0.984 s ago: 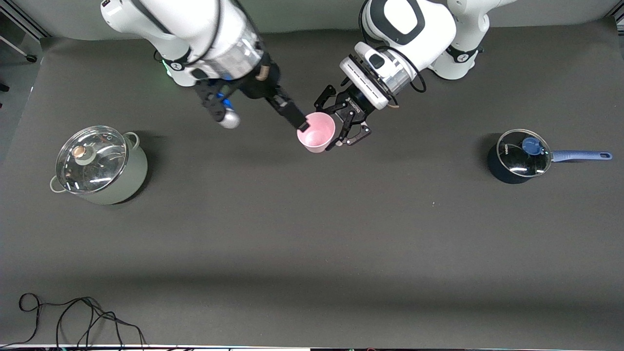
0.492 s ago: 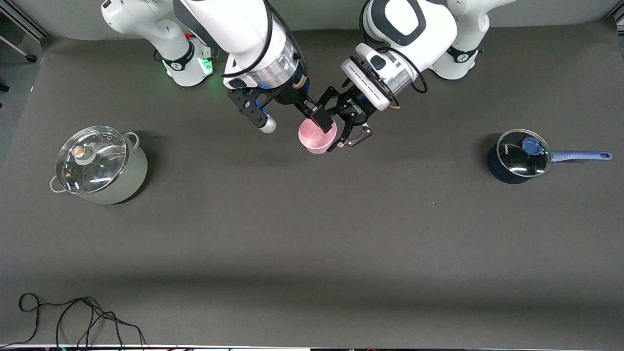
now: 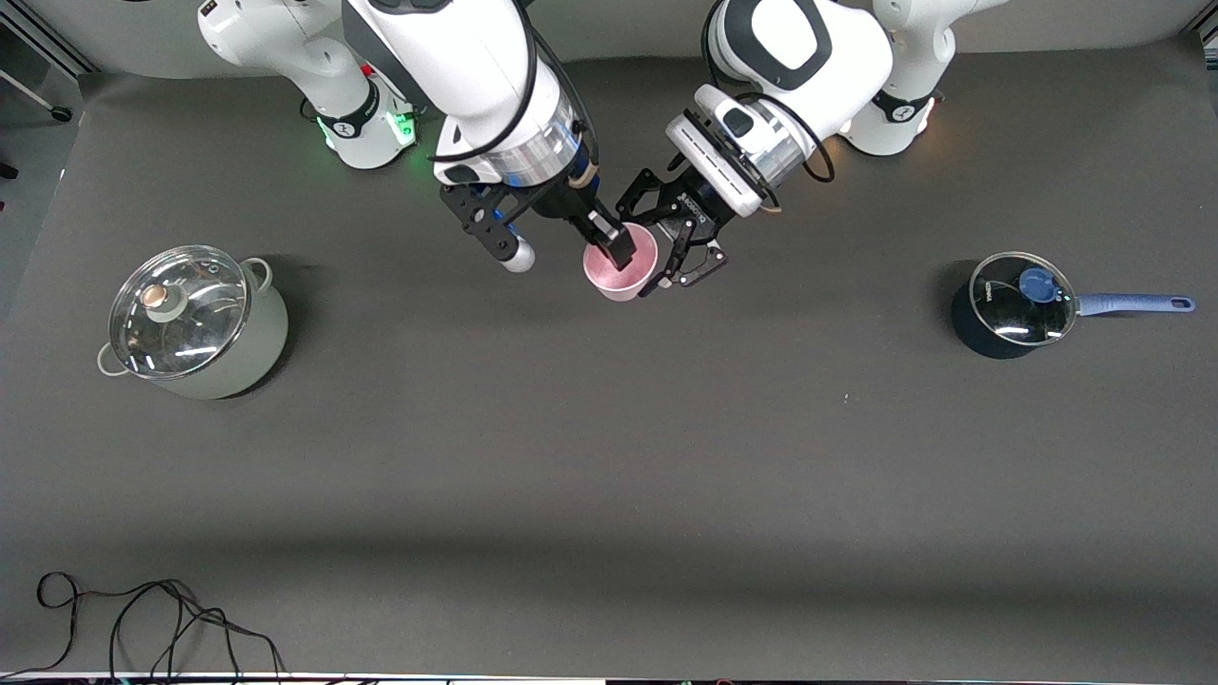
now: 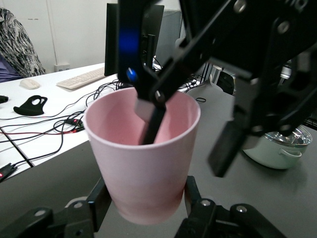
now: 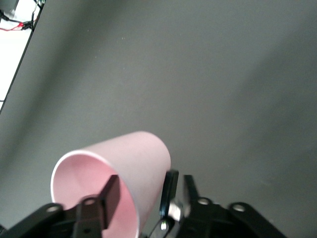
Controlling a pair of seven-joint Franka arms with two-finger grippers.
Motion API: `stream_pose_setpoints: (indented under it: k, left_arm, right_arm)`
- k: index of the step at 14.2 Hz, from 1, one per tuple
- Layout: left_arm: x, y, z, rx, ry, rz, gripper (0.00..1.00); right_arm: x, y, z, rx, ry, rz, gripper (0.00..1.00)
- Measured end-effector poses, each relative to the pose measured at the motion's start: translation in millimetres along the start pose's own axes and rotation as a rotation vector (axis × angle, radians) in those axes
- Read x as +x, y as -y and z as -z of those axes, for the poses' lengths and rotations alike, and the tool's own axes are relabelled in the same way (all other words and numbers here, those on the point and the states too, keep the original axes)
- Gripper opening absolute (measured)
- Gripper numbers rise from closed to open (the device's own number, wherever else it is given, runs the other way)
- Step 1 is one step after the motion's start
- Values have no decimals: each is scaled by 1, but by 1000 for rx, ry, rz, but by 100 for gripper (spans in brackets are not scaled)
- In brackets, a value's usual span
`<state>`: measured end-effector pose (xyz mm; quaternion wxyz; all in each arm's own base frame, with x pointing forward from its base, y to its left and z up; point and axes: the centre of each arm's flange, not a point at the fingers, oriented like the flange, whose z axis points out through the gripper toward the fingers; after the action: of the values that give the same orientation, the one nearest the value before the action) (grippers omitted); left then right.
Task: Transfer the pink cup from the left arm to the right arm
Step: 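Close the right gripper on the cup and open the left gripper, then carry the cup with the right gripper while the left gripper withdraws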
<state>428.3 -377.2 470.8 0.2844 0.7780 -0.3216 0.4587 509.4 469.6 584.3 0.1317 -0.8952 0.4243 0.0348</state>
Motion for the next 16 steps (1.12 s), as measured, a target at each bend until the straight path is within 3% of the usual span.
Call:
stream_pose_setpoints:
  k: [4, 11, 12, 15, 16]
  left_arm:
    - [0, 3, 1, 7, 1, 2, 65]
    - [1, 3, 1, 6, -2, 0, 65]
    - [2, 4, 1, 8, -3, 3, 70]
    - [0, 4, 0, 7, 1, 8, 99]
    - [-1, 4, 0, 6, 2, 9, 100]
  right_arm:
    - [2, 0, -4, -11, -10, 11, 10]
    - [5, 0, -2, -9, -3, 54, 8]
    - [10, 0, 0, -9, -8, 59, 8]
    - [50, 3, 13, 14, -32, 68, 8]
    - [61, 4, 17, 19, -37, 71, 8]
